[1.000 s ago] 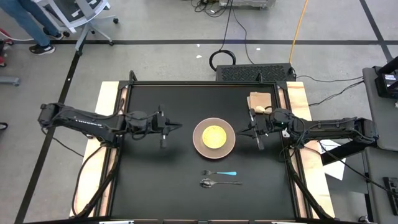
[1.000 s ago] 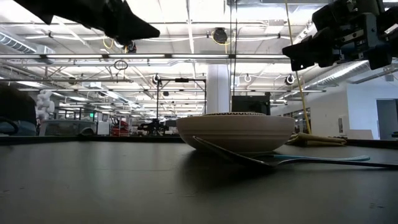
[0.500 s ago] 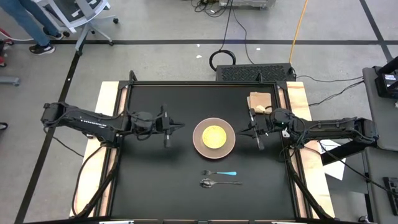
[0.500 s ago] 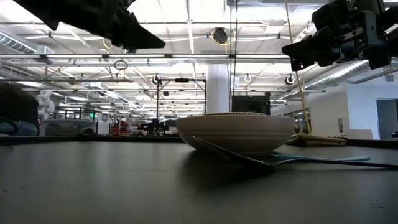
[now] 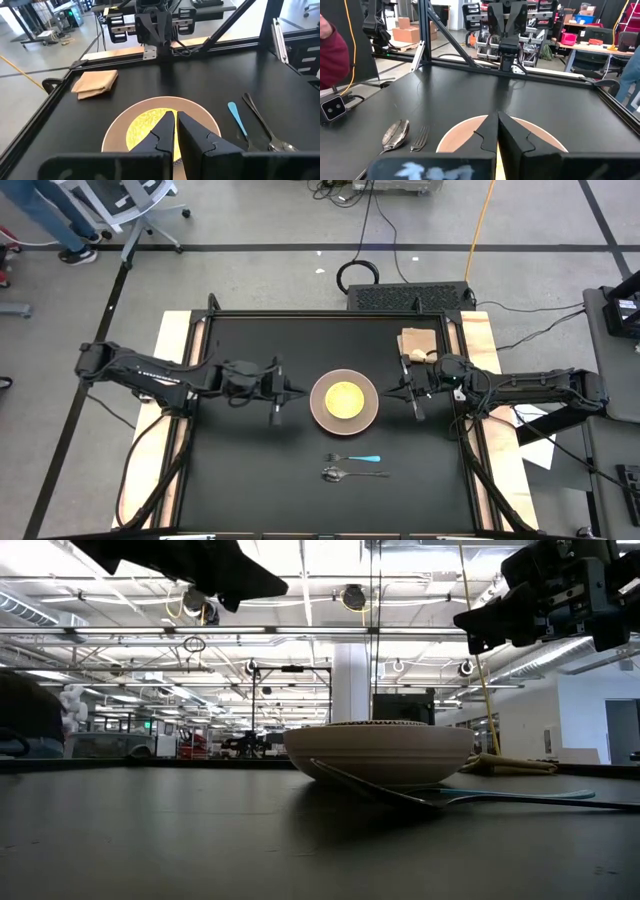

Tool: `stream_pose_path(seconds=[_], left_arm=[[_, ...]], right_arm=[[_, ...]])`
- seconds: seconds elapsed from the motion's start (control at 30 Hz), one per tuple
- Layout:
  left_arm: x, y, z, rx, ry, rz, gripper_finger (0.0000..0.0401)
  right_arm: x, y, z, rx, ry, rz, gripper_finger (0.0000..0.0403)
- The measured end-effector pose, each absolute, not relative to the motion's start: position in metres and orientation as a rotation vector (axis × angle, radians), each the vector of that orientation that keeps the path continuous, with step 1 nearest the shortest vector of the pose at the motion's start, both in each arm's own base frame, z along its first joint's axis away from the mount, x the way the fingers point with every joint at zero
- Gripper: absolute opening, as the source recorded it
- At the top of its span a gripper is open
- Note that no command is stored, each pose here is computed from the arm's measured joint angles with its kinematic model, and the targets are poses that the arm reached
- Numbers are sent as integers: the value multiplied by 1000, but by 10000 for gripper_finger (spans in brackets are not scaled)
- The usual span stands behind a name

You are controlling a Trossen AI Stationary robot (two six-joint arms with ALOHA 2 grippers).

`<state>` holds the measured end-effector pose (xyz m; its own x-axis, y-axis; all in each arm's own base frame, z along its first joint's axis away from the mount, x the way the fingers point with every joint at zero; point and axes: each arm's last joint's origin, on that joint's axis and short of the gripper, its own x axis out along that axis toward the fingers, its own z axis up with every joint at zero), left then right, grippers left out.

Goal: Set table place
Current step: Put the light blue fork on the left side of the brown plate

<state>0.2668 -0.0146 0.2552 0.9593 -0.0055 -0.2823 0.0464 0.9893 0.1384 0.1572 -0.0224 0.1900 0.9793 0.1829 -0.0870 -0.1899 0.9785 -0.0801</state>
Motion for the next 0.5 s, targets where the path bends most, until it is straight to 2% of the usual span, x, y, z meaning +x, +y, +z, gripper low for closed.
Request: stream_pose_path(seconds=[0.27, 0.5], left_arm=[[269, -16, 253, 140, 284, -60, 26], [281, -16, 254, 139, 189, -21, 26]], right_arm=[[157, -22, 190, -89, 78, 188, 0], [157, -22, 192, -96, 57, 187, 0]])
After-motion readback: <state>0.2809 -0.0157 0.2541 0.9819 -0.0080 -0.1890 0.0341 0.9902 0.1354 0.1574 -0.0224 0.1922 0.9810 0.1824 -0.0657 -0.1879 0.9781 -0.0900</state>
